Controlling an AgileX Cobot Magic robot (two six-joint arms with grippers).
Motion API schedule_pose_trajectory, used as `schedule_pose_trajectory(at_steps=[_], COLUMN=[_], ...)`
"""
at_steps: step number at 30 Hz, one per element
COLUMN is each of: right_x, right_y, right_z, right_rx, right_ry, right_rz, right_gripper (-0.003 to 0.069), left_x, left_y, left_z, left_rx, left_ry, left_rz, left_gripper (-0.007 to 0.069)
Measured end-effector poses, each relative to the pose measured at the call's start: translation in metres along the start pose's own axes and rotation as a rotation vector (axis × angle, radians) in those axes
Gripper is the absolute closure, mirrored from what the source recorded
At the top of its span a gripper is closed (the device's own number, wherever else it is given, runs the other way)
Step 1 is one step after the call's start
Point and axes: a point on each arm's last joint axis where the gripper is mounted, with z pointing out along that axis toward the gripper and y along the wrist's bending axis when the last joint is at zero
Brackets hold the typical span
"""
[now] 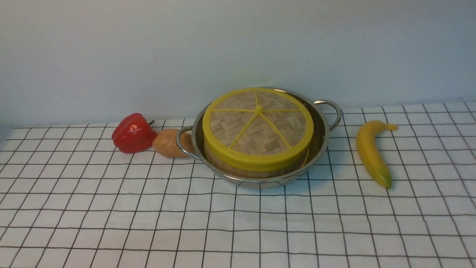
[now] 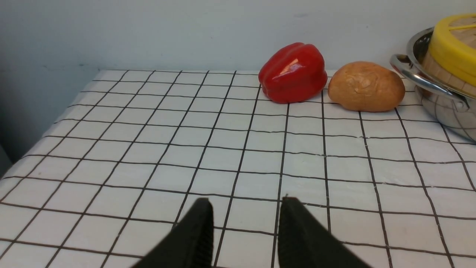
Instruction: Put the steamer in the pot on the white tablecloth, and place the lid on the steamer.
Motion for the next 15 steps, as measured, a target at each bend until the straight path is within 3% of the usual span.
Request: schedule_pose_trajectory(at_steps=[7,11,15], right_x=[0.011,0.048,0.088], right_y=[0.0,-0.017,-0.029], right_z=[-0.002,-0.012,-0.041], right_rx=[-0.005,0.081,0.122], right_ry=[0.112,0.265,0.258], right_rz=[0.101,0.169,0.22], right_gripper=[0.0662,0.0654,0.0646], left_x=[0.0,0.0,0.0], left_y=[0.0,0.0,0.0], left_z=[0.0,0.0,0.0], left_rx=[0.0,0.0,0.0], left_ry=[0.0,0.0,0.0], left_rz=[0.0,0.0,0.0], left_gripper=[0.0382,0.0382,0.0382])
